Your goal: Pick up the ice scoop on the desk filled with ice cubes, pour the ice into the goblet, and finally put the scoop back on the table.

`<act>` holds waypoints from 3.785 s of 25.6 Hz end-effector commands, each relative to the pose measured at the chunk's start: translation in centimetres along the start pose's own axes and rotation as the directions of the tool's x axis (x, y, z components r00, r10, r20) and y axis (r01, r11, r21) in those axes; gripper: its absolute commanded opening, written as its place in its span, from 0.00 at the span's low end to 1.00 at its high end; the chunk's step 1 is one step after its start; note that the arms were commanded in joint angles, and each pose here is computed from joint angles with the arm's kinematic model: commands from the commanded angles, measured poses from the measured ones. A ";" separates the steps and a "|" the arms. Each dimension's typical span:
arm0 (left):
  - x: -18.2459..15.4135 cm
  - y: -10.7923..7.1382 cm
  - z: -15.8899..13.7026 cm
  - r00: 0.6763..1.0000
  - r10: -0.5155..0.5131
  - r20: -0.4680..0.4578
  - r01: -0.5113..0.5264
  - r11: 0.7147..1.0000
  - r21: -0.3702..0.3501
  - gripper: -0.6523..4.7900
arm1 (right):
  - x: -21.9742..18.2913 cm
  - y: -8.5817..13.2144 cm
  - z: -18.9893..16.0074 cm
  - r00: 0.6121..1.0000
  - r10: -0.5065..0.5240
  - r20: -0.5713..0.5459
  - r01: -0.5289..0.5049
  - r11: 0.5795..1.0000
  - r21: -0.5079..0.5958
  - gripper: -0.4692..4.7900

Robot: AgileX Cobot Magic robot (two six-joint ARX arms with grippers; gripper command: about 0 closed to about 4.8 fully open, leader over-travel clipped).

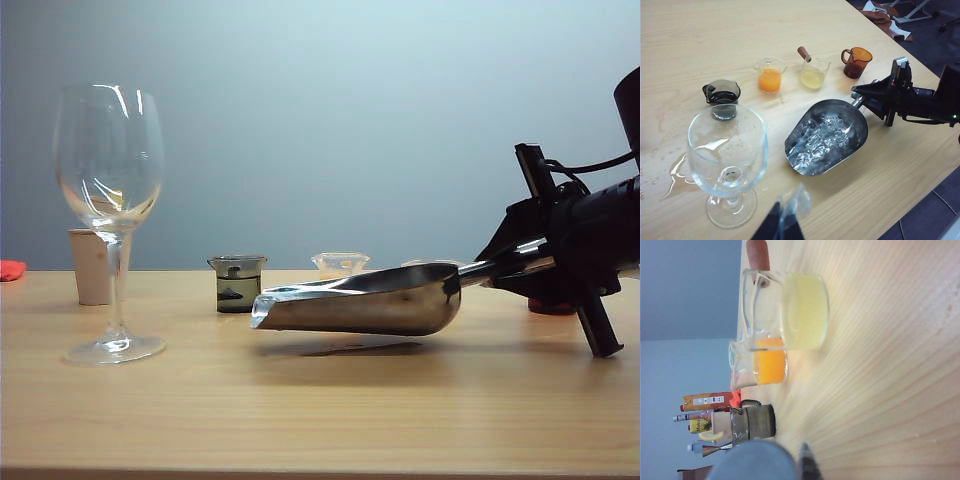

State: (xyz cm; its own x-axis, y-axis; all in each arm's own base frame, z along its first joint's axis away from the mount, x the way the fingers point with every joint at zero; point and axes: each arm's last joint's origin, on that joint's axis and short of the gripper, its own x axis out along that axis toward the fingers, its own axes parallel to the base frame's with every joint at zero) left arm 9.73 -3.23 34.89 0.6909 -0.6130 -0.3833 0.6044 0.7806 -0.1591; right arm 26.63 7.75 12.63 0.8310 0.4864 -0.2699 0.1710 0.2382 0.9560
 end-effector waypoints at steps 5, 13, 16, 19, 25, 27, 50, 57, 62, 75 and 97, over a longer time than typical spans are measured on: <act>-0.1 -0.1 0.1 1.000 -0.005 0.006 0.005 1.000 0.007 0.11 | 0.0 0.8 0.0 0.996 0.077 -0.049 -0.074 0.995 0.066 0.08; -0.1 -0.1 0.1 1.000 -0.003 0.006 0.003 1.000 0.006 0.11 | -0.1 1.7 0.0 0.981 0.174 -0.084 -0.168 0.983 0.080 0.08; -0.1 -0.1 0.1 1.000 -0.003 0.006 0.003 1.000 0.006 0.11 | -0.2 1.9 0.0 0.976 0.198 -0.088 -0.186 0.974 0.129 0.08; -0.1 -0.1 0.1 1.000 -0.003 0.006 0.003 1.000 0.006 0.11 | -0.2 2.1 0.0 0.973 0.213 -0.086 -0.200 0.970 0.141 0.08; -0.1 -0.1 0.1 1.000 0.002 0.006 -0.002 1.000 0.007 0.11 | -0.6 3.2 0.2 0.964 0.257 -0.069 -0.244 0.957 0.155 0.08; -0.1 0.0 0.1 1.000 0.004 0.006 -0.004 1.000 0.007 0.11 | -0.7 3.7 0.2 0.963 0.263 -0.063 -0.251 0.956 0.153 0.08; -0.1 0.0 0.1 1.000 0.004 0.006 -0.004 1.000 0.006 0.11 | 0.2 18.0 3.1 0.963 0.238 -0.124 -0.219 0.965 0.146 0.08; -0.1 0.0 0.1 1.000 0.004 0.006 -0.004 1.000 0.006 0.11 | 0.4 19.6 1.8 0.953 0.254 -0.164 -0.232 0.962 0.142 0.08; -0.1 0.0 0.1 1.000 0.005 0.006 -0.005 1.000 0.003 0.11 | 0.7 19.9 0.0 0.950 0.252 -0.187 -0.228 0.964 0.139 0.08; -0.1 0.3 0.1 0.994 0.114 0.000 -0.114 0.994 0.002 0.11 | 0.9 20.6 -1.9 0.951 0.252 -0.177 -0.237 0.967 0.097 0.08; -0.1 0.4 -0.3 0.988 0.149 -0.035 -0.150 0.989 -0.010 0.11 | 2.8 22.4 -2.7 0.965 0.202 -0.168 -0.216 0.974 -0.066 0.08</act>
State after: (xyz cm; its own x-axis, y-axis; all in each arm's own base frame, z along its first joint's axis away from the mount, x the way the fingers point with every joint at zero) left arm 9.80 -2.82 34.50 0.7554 -0.4843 -0.4414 0.4892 0.8650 -0.1118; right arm 31.37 16.73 32.20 0.7359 0.6652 -0.1261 -0.0113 0.1983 0.9801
